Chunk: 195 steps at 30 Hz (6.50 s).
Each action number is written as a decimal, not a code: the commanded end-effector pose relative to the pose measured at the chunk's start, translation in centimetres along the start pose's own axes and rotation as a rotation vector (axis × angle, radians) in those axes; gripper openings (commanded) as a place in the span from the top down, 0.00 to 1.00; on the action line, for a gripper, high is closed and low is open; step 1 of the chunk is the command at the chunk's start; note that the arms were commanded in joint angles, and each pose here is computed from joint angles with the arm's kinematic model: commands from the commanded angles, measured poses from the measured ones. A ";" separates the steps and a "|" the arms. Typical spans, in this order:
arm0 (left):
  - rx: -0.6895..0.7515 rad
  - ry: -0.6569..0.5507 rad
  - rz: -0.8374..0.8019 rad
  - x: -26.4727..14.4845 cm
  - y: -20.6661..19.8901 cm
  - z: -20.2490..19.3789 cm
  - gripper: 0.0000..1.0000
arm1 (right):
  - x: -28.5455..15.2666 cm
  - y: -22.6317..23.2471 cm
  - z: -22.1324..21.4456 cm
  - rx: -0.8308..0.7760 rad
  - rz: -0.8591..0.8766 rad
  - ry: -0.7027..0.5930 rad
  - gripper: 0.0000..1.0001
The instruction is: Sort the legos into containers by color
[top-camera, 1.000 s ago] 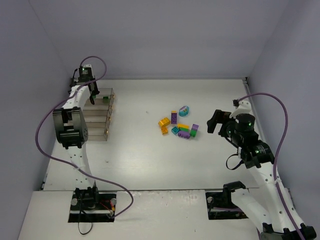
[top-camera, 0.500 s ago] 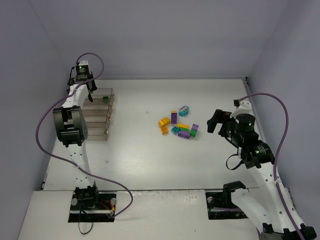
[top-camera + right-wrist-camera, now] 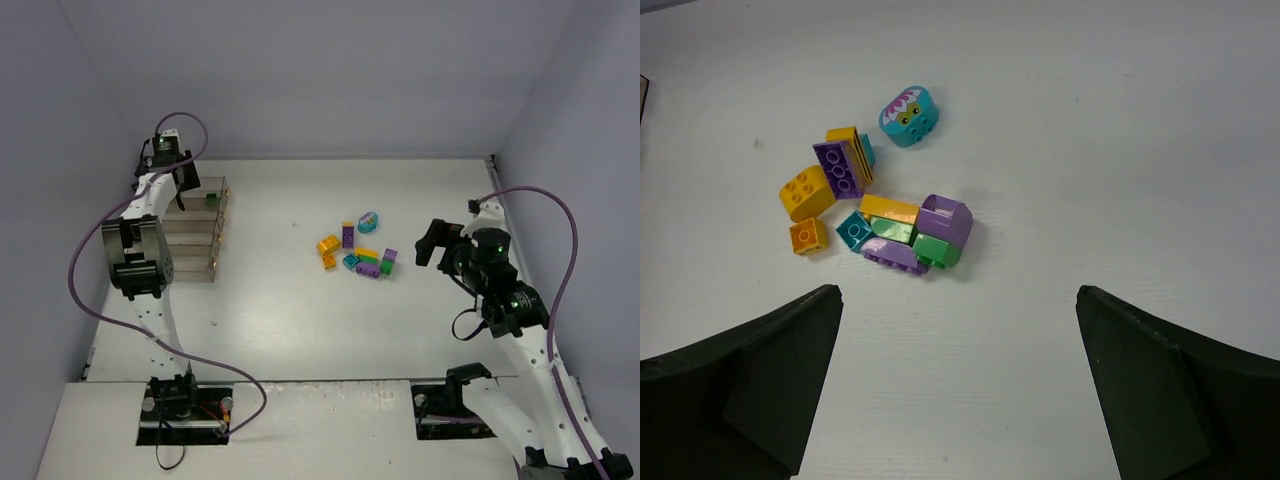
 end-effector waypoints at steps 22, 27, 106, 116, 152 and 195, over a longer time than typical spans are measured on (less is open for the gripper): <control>0.169 0.227 -0.525 -20.4 -32.5 -15.8 0.34 | -1.3 1.3 1.4 0.043 0.098 -0.073 0.00; 0.148 0.250 -0.419 -18.7 -32.8 -16.9 0.35 | -1.9 1.2 1.1 0.063 0.109 -0.084 0.00; 0.520 -0.012 -0.654 -16.3 -19.9 -4.0 0.40 | -1.2 0.7 0.6 0.025 0.087 -0.066 0.00; 0.755 0.146 -0.828 -14.6 -29.6 -10.0 0.40 | -1.7 0.9 0.8 0.023 0.101 -0.077 0.00; 0.328 0.134 -0.746 -14.1 -36.0 -12.0 0.39 | -1.7 0.5 0.5 0.035 0.076 -0.075 0.00; 0.287 0.069 -0.420 -10.9 -33.0 -12.4 0.49 | -1.8 0.7 0.2 0.040 0.095 -0.063 0.00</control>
Point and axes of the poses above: each gripper's point midway between its finger pads, its own x axis out along the fingers, its own y axis along the line the jaws close on, z = x × y, the point moved 6 cm from there along -x, back along the fingers, and after that the axes turned 9 degrees about x, right-handed, at the moved point
